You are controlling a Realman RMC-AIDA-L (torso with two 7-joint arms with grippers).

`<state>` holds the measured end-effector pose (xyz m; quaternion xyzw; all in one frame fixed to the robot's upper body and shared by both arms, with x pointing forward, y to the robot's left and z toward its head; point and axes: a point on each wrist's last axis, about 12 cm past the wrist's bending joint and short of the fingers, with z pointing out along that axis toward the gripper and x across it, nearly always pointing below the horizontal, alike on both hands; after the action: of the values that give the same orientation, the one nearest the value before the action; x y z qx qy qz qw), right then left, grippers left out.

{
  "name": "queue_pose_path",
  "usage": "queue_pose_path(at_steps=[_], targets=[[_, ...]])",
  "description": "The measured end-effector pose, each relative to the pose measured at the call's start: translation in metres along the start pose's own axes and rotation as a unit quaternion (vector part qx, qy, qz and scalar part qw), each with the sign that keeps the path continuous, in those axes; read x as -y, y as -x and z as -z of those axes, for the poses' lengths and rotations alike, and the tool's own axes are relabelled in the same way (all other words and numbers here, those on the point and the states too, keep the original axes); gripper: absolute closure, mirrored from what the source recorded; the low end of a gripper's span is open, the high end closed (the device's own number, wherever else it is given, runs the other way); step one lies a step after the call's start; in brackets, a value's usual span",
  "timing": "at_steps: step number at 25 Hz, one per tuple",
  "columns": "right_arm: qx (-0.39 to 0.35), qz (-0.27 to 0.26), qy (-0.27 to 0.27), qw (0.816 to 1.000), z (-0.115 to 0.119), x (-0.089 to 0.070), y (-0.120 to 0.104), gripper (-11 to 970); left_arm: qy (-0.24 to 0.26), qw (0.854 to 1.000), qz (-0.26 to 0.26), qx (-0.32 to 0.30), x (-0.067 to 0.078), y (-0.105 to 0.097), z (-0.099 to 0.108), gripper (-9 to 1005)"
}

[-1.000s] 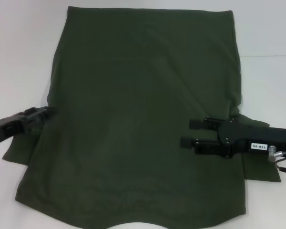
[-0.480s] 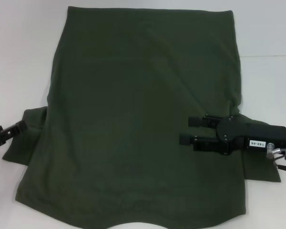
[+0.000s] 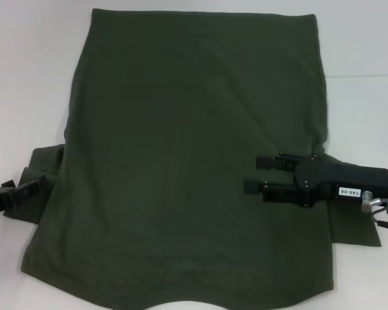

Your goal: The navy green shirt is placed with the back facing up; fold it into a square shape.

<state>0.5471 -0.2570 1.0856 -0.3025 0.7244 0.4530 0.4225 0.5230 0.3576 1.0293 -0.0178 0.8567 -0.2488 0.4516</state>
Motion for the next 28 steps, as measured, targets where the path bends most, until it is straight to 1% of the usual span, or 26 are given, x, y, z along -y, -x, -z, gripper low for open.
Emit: queue_pose_path(at_steps=[10, 28], targets=[[-0.001, 0.001, -0.006, 1.000, -0.0001, 0.0019, 0.0013, 124, -0.002, 1.000, -0.014, -0.008, 0.0031, 0.0003, -0.0051, 95], [-0.001, 0.001, -0.006, 1.000, -0.0012, 0.0020, 0.0016, 124, -0.005, 1.000, -0.020, -0.017, 0.0033, 0.0006, -0.0039, 96]])
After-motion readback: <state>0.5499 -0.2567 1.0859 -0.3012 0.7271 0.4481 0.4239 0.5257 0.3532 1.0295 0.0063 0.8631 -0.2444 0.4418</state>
